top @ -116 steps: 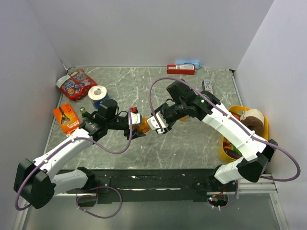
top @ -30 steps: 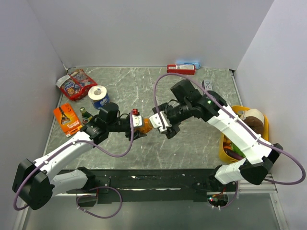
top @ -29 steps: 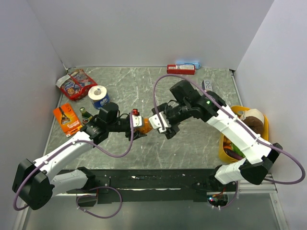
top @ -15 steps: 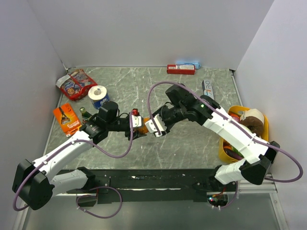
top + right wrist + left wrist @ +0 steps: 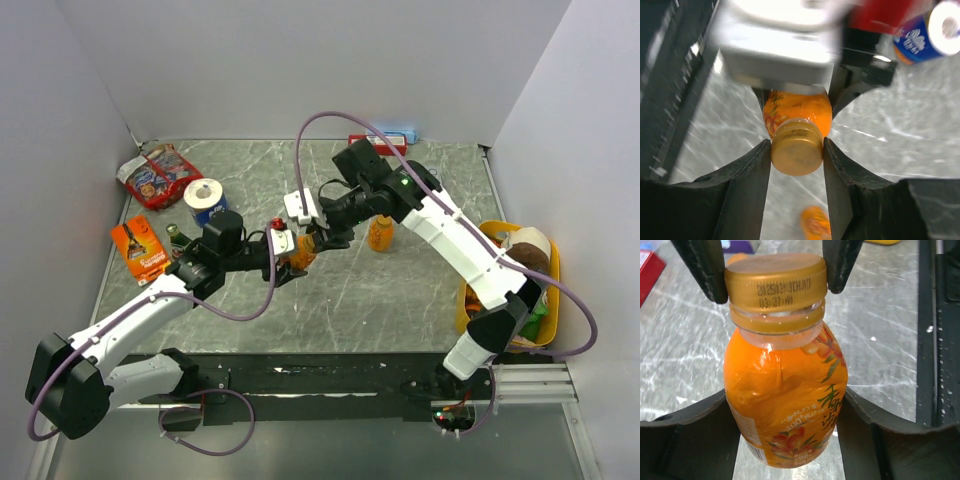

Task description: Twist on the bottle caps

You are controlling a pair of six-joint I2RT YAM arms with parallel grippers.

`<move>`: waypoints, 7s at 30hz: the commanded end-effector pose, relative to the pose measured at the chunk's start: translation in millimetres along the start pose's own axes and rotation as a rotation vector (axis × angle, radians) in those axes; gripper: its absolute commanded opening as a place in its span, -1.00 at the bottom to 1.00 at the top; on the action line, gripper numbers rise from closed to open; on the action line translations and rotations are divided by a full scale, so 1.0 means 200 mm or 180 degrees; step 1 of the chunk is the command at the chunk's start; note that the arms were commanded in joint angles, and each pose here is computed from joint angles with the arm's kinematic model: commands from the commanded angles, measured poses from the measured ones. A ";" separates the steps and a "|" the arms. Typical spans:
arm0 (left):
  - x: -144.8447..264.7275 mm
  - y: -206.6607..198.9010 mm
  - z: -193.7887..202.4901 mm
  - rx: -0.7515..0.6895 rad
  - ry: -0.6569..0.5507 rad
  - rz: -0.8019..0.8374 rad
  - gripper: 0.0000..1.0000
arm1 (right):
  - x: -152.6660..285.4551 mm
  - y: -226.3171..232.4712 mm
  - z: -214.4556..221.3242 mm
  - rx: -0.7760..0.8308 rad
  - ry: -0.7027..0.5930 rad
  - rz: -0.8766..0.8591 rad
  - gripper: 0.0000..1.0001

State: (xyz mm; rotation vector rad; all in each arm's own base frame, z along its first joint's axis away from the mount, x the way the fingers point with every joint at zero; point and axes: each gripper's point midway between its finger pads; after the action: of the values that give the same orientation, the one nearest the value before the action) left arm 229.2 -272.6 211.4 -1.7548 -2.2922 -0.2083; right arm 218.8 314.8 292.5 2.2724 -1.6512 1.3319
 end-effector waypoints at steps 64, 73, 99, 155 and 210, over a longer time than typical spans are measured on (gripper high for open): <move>0.18 0.23 0.10 0.1050 0.0073 -0.1131 0.92 | 0.11 -0.31 0.35 -0.1333 0.0476 0.0811 -0.49; 0.36 0.32 0.11 0.1146 -0.0123 -0.1514 0.93 | -0.01 -0.28 0.66 -0.1271 0.0976 0.0705 -0.50; 0.32 0.54 0.03 0.1423 -0.0131 -0.1442 0.92 | -0.10 -0.13 1.11 -0.1590 0.1221 0.0828 -0.35; 0.34 0.61 -0.07 0.1454 -0.0566 -0.1654 0.92 | 0.46 -0.31 0.60 -0.2347 0.0809 0.2733 0.98; 0.95 0.84 0.01 0.1300 -0.1723 -0.3388 0.92 | 0.72 0.03 0.59 -0.1604 0.0925 0.3292 0.99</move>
State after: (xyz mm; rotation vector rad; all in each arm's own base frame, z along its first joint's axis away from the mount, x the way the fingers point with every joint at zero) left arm 392.7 -28.4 403.9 -0.0306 -3.2245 0.6475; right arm 300.2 120.0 441.5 0.5627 -3.0722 0.8049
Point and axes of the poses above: each gripper's point midway between its finger pads, its own x axis back along the fingers, its own y axis along the line the jaws close on, z = x × y, and after that the axes turned 14 degrees about x, right-handed
